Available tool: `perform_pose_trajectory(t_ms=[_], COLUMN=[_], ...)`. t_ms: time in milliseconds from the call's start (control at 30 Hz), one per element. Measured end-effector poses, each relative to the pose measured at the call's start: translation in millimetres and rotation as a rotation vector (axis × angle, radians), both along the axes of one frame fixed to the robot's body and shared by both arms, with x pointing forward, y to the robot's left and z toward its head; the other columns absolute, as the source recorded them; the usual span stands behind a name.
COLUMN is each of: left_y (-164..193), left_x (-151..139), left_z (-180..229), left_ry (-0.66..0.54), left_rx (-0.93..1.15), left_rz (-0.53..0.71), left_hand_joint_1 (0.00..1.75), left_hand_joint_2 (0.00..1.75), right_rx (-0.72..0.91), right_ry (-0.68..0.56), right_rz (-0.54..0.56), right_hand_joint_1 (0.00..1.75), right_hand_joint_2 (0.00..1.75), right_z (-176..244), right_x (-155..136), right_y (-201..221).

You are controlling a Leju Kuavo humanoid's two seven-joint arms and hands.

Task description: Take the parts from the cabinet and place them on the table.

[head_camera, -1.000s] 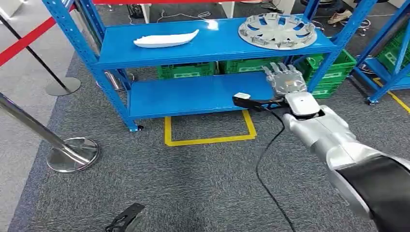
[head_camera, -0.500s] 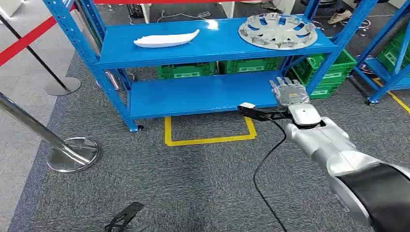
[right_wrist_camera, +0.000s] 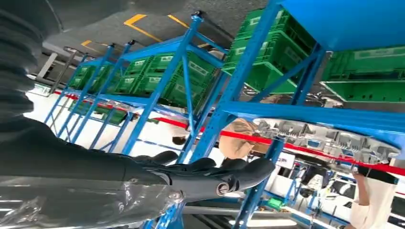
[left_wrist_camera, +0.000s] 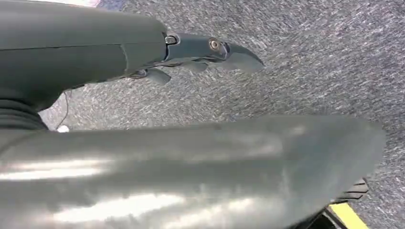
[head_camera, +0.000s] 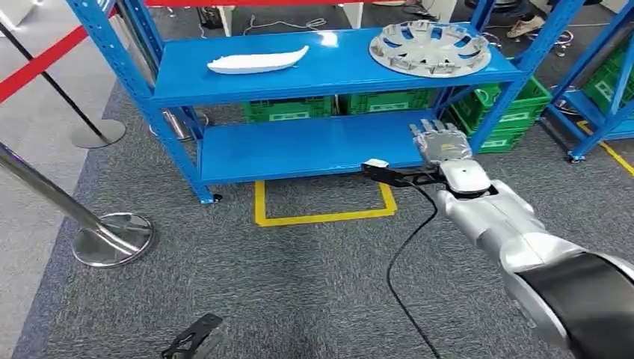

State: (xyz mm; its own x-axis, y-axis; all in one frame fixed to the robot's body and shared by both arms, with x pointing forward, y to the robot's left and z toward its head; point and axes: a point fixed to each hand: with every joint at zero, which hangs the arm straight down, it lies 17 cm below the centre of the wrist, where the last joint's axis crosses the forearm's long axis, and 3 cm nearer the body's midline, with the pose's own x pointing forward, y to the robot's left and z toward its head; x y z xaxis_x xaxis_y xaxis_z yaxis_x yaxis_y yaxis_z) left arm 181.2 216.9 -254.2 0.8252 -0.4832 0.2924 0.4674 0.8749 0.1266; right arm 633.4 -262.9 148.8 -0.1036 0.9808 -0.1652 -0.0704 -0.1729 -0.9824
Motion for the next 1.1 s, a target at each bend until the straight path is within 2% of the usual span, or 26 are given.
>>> perform_pose_trajectory(t_ms=[467,733,1100], left_y=[-0.4,-1.4,-2.3], left_x=[-2.7,-2.7,-2.9], left_z=[-0.7,-0.5,-0.3], left_ry=[0.005,0.006,0.007], left_rx=[-0.002,-0.007,-0.01], left_rz=[-0.003,-0.007,-0.011], left_hand_joint_1=[0.0,0.0,0.0], left_hand_joint_2=[0.0,0.0,0.0], right_rx=[0.025,0.019,0.022], right_ry=[-0.055,-0.071,-0.068], right_rz=[0.018,0.092,0.123], right_hand_joint_1=[0.0,0.0,0.0], right_hand_joint_2=[1.75,1.75,1.75], right_z=[17.8,27.9,27.7], right_x=[5.2,5.9,4.1], right_y=[7.7,40.9,55.3])
